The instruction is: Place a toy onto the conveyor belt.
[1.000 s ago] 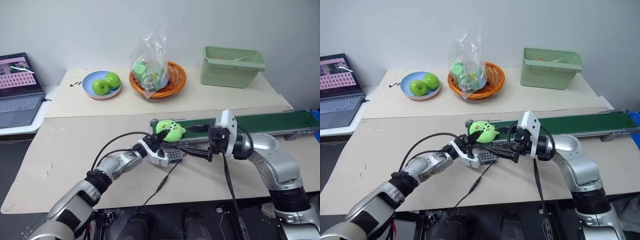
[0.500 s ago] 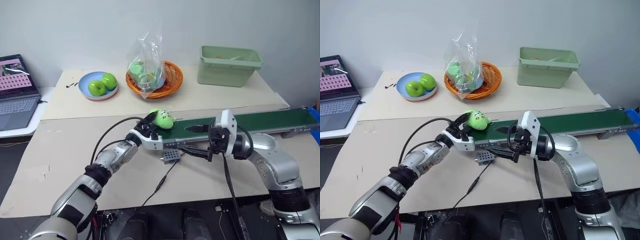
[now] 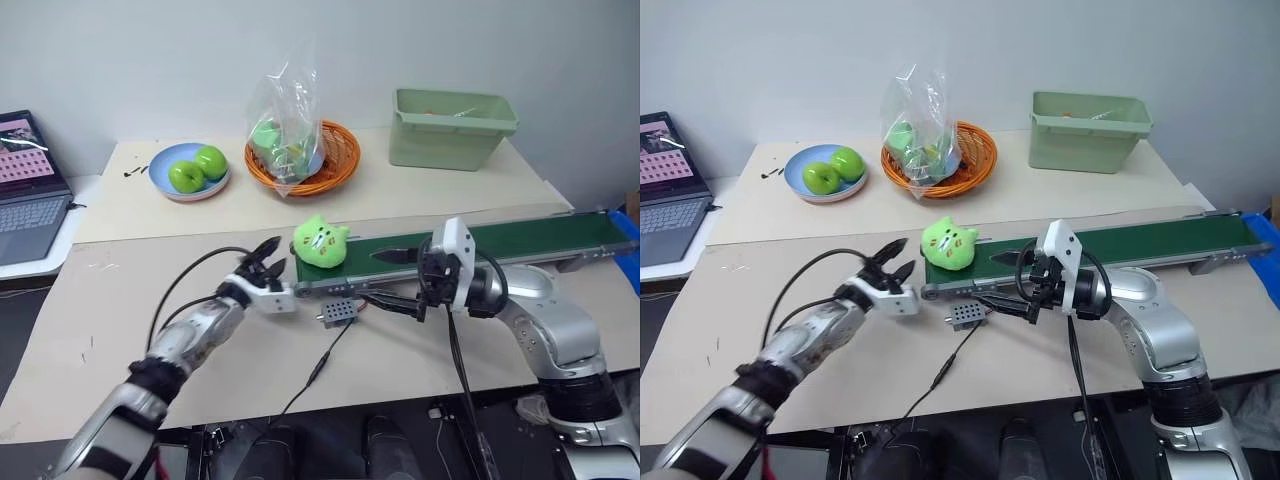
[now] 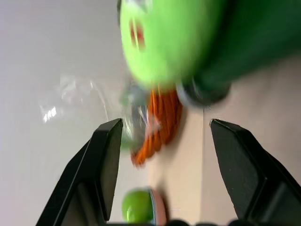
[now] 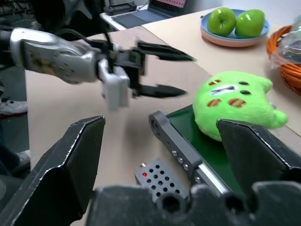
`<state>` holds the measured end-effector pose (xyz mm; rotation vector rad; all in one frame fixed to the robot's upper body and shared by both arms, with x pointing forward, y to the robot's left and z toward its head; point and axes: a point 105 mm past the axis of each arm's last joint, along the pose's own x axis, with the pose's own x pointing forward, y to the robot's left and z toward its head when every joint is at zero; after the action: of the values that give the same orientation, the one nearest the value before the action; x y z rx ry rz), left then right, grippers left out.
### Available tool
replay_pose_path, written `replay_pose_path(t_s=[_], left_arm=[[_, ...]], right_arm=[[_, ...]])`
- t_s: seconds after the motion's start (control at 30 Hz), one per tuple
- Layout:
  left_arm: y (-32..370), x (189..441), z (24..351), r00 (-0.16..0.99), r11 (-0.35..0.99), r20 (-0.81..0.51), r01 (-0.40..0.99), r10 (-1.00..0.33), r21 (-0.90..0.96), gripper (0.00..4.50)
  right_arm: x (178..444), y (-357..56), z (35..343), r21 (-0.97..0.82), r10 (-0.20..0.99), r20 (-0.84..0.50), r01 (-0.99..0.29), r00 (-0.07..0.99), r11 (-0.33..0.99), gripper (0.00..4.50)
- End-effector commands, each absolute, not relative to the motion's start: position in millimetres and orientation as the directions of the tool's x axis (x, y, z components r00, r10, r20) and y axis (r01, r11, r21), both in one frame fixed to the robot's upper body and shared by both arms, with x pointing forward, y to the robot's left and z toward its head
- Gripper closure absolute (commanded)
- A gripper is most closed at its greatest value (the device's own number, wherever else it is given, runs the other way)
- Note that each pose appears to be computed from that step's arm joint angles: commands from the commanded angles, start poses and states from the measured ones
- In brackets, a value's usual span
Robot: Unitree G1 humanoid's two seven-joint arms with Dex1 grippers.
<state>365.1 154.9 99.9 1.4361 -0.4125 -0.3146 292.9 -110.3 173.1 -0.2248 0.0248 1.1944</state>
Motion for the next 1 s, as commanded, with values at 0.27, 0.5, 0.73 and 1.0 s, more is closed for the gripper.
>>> replay_pose_path(t_s=[0.27,0.5,0.73,1.0], left_arm=[[215,361,155,0.949,0.671,0.291,-0.138,-0.121,0.728,1.35],[234,360,183,0.956,0.971,0.284,0.001,0.069,-0.241,1.35],[262,351,179,0.961,0.826,0.209,-0.034,0.181,-0.563,1.35],[172,305,186,0.815,0.739,0.207,0.578,-0.541,-0.346,1.35]], right_arm=[[296,-109,184,-0.211,0.922,-0.112,-0.915,0.371,0.343,0.0],[302,-112,183,-0.22,0.912,-0.114,-0.905,0.395,0.365,0.0],[324,-124,188,-0.236,0.858,-0.087,-0.847,0.506,0.475,0.0],[329,-128,187,-0.251,0.844,-0.089,-0.832,0.529,0.495,0.0]])
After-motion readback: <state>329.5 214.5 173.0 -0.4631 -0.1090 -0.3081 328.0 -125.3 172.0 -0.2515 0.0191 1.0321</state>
